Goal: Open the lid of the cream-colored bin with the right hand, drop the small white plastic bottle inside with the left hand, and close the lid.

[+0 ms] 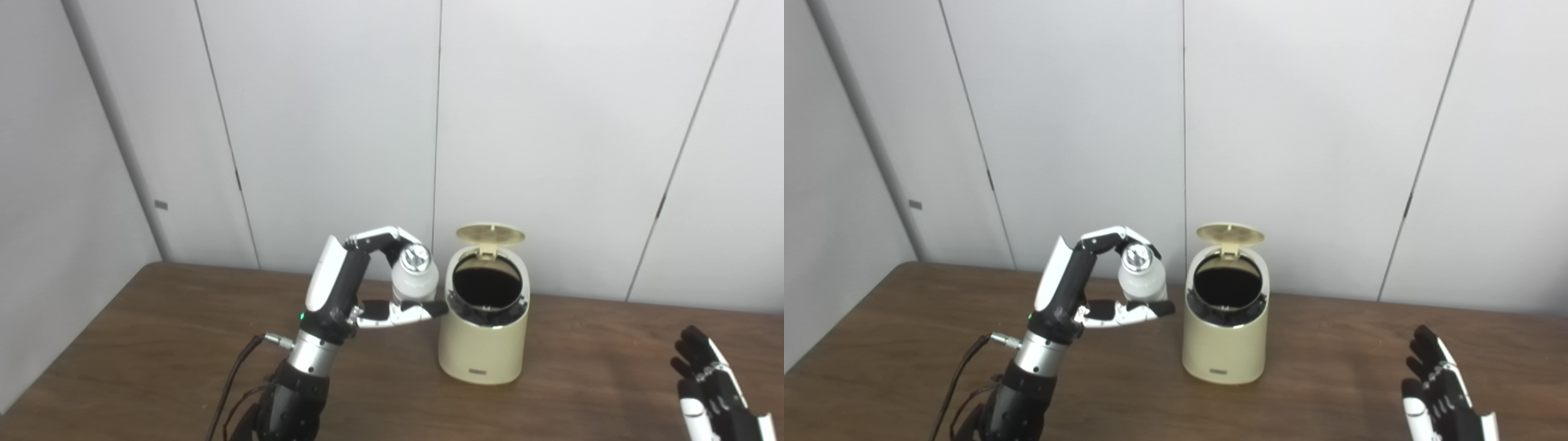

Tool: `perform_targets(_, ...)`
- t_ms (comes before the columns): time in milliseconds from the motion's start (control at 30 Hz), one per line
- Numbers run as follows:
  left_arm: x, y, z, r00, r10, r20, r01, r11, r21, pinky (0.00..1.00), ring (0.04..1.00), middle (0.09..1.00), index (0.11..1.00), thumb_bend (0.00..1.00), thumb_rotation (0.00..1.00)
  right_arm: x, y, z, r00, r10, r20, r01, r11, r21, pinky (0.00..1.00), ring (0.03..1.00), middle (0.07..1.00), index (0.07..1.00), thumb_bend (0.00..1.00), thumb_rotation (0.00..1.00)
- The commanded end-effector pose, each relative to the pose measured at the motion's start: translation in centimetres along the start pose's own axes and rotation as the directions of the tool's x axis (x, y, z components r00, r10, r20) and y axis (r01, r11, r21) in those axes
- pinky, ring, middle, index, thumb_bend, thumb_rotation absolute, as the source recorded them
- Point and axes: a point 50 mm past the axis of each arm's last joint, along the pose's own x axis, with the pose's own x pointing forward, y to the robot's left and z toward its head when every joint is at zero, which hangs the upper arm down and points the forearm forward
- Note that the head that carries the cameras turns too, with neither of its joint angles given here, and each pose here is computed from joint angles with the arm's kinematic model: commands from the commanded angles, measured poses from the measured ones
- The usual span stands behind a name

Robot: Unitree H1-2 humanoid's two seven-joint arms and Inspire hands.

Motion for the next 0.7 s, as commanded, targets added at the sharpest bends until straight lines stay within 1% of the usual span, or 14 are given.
perform_targets(0, 2.6, 0.8, 1.7, 0.99, 0.008, 0.14, -0.015, 0.999, 0.047, 0.38, 0.451, 0.502, 0.466, 0.5, 0.0, -0.3, 0.5, -0.5, 1.0, -0.004, 0.012, 0.004, 1.0, 0.012, 0.94, 0.944, 0.942, 0.931, 0.06, 0.67)
perform_targets(67, 3.1, 0.5, 2.0, 0.985, -0.006, 0.175, -0.008, 0.997, 0.083, 0.38, 0.446, 0.501, 0.468, 0.5, 0.0, -0.3, 0.4, -1.0, 1.0, -0.003, 0.005, 0.003, 1.0, 0.017, 0.95, 0.951, 0.949, 0.939, 0.09, 0.66)
perform_targets(133, 3.6, 0.2, 1.9, 0.981, -0.008, 0.195, -0.011, 0.996, 0.093, 0.37, 0.444, 0.502, 0.466, 0.5, 0.0, -0.4, 0.3, -1.5, 1.0, -0.004, -0.005, 0.004, 1.0, 0.021, 0.96, 0.958, 0.954, 0.946, 0.08, 0.61)
perform_targets(200, 4.1, 0.1, 1.8, 0.979, -0.004, 0.205, -0.014, 0.996, 0.087, 0.38, 0.446, 0.502, 0.465, 0.5, 0.0, -0.5, 0.3, -1.9, 1.0, -0.004, -0.018, 0.004, 1.0, 0.02, 0.94, 0.947, 0.944, 0.937, 0.1, 0.55)
perform_targets(233, 4.4, 0.0, 1.7, 0.978, -0.002, 0.207, -0.015, 0.997, 0.081, 0.38, 0.447, 0.502, 0.465, 0.5, 0.0, -0.5, 0.3, -2.0, 1.0, -0.004, -0.025, 0.004, 1.0, 0.018, 0.93, 0.944, 0.941, 0.935, 0.1, 0.54)
perform_targets(300, 5.0, 0.0, 1.4, 0.978, 0.002, 0.208, -0.016, 0.998, 0.069, 0.38, 0.451, 0.502, 0.465, 0.5, 0.0, -0.6, 0.3, -2.3, 0.999, -0.003, -0.034, 0.004, 1.0, 0.015, 0.93, 0.943, 0.941, 0.93, 0.14, 0.52)
perform_targets(467, 6.2, -0.7, 0.4, 0.982, 0.002, 0.19, -0.009, 0.999, 0.033, 0.39, 0.453, 0.505, 0.464, 0.5, 0.0, -0.8, 0.4, -2.7, 0.999, -0.005, -0.052, 0.007, 1.0, 0.023, 0.92, 0.935, 0.933, 0.919, 0.2, 0.5)
perform_targets(667, 7.8, -1.7, -0.4, 0.983, 0.025, 0.183, -0.03, 0.999, 0.023, 0.39, 0.45, 0.507, 0.468, 0.5, 0.0, -1.1, 0.4, -3.3, 0.997, 0.009, -0.077, -0.006, 0.999, 0.036, 0.89, 0.926, 0.925, 0.905, 0.31, 0.55)
